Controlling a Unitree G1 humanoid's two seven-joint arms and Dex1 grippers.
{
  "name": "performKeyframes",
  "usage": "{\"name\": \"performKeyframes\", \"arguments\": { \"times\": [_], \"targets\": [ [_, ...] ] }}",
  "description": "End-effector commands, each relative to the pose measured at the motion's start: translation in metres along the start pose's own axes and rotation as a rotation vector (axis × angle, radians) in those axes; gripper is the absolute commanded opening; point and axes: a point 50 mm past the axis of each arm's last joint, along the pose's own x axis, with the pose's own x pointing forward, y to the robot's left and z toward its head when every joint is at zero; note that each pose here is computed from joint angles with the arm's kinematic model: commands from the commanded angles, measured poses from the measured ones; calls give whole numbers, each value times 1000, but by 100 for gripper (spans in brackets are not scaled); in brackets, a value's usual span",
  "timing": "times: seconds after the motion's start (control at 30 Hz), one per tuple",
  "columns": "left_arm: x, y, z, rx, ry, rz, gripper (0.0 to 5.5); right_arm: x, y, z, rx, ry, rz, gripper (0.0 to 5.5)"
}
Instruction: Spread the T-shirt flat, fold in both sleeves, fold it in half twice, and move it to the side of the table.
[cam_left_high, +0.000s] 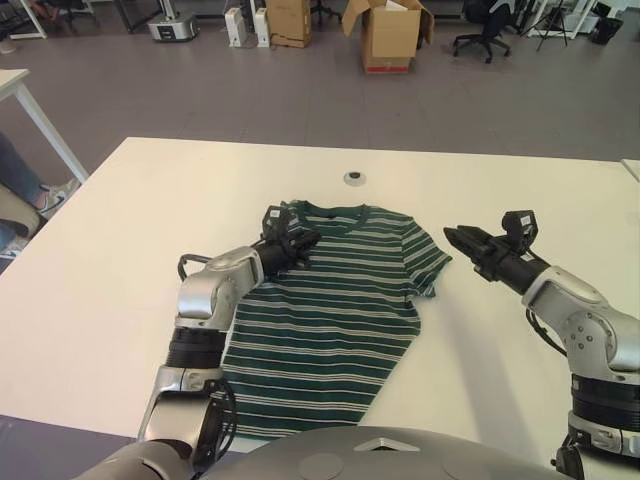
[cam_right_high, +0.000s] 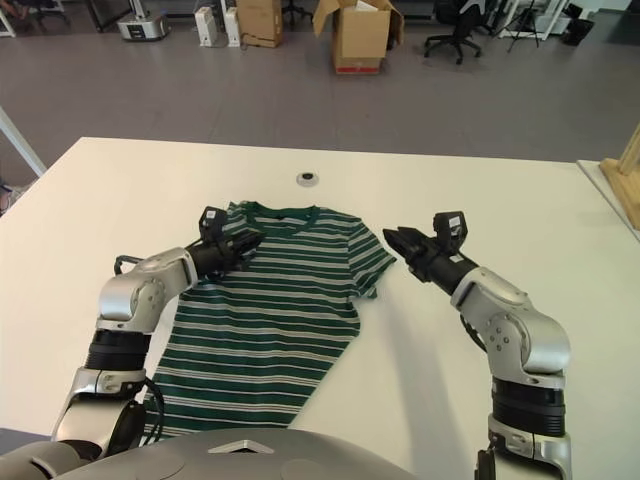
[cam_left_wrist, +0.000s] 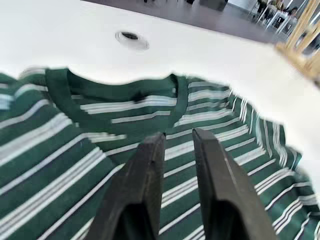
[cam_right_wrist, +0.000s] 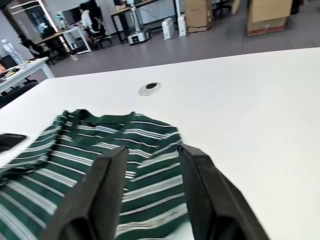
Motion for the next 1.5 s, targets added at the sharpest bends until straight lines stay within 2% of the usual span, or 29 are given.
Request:
{"name": "performKeyframes", "arguments": {
  "times": [0.03, 0.17, 0.4, 0.6, 0.77, 0.9, 1.0, 1.07, 1.33, 1.5],
  "targets": [
    [-6, 10, 40, 23, -153, 65, 99, 10, -12, -28, 48, 41, -85, 184],
    [-16, 31, 48, 48, -174, 162, 99, 23, -15, -44, 78, 65, -103, 184],
    [-18, 36, 48, 54, -182, 172, 99, 35, -16, -60, 145, 105, -94, 184],
    [-21, 41, 48, 59, -191, 194, 103, 33, -6, -68, 135, 148, -20, 81],
    [-21, 40, 48, 58, -194, 195, 103, 31, -8, -72, 133, 173, -49, 2],
    [-21, 41, 47, 59, -195, 206, 103, 30, -25, -66, 125, 141, -154, 2],
    [-21, 41, 47, 59, -198, 212, 103, 28, -48, -46, 112, 69, -268, 2],
    [-20, 41, 46, 57, -199, 213, 103, 31, -51, -36, 105, 33, -275, 2],
    [-19, 37, 39, 41, -196, 211, 103, 47, -10, -7, 78, -77, -112, 2],
    [-18, 35, 35, 32, -193, 209, 103, 51, 10, -2, 83, -73, -48, 2]
  ]
}}
